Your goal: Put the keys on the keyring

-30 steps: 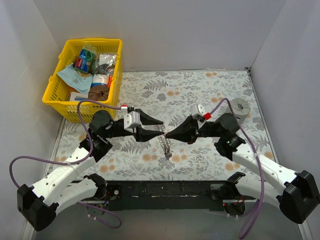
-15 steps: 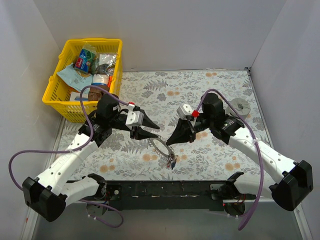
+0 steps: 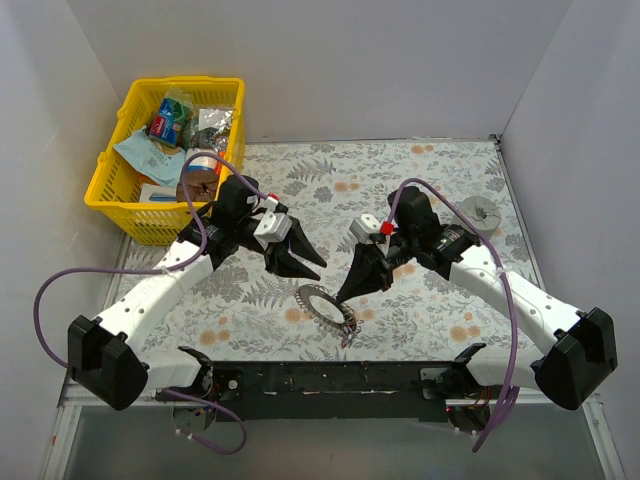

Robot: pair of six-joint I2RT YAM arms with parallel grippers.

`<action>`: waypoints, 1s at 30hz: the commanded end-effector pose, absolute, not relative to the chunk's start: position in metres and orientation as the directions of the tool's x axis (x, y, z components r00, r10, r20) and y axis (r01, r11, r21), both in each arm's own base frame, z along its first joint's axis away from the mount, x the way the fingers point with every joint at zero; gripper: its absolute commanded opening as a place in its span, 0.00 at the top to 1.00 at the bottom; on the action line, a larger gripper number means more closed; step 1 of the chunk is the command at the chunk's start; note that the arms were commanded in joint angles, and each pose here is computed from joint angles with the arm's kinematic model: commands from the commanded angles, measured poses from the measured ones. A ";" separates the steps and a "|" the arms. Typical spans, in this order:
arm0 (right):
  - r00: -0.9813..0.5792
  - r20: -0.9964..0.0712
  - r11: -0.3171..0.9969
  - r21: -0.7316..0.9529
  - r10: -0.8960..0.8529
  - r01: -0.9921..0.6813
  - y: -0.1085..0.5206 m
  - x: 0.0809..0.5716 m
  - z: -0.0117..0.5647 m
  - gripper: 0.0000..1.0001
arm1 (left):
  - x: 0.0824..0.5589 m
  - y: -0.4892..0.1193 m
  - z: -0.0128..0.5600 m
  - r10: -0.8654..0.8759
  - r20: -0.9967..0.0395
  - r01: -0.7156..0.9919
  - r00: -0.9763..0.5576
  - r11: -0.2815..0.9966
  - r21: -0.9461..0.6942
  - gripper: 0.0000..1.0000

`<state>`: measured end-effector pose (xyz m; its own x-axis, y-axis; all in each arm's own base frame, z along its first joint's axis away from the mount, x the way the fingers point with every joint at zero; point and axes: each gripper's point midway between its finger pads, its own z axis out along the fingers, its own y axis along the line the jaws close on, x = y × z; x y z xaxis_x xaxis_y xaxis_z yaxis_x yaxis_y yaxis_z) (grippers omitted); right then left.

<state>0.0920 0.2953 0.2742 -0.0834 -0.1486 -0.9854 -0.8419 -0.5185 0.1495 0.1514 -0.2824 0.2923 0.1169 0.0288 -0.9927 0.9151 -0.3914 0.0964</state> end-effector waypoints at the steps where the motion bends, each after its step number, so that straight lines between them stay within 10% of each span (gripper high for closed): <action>1: -0.035 -0.996 -0.567 0.073 -0.079 -0.820 0.294 0.088 0.297 0.99 | 0.145 -0.281 0.306 -0.020 -0.993 0.889 0.117 -0.444 0.113 0.69; 16: -0.003 -0.993 -0.229 -0.024 0.115 -0.973 0.305 0.123 0.316 0.99 | 0.152 -0.274 0.343 -0.048 -0.982 0.967 0.182 -0.175 0.187 0.60; 30: -0.012 -0.951 -0.194 -0.051 0.310 -0.980 0.297 0.115 0.351 0.99 | 0.141 -0.273 0.339 -0.213 -0.976 0.985 0.053 -0.149 0.086 0.69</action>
<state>0.1214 0.3043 0.3134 -0.0924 0.1708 -0.9810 -0.9758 -0.2117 0.0550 0.1415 -0.2753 0.3141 0.0220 -0.1243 -0.9920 0.9803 -0.1919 0.0458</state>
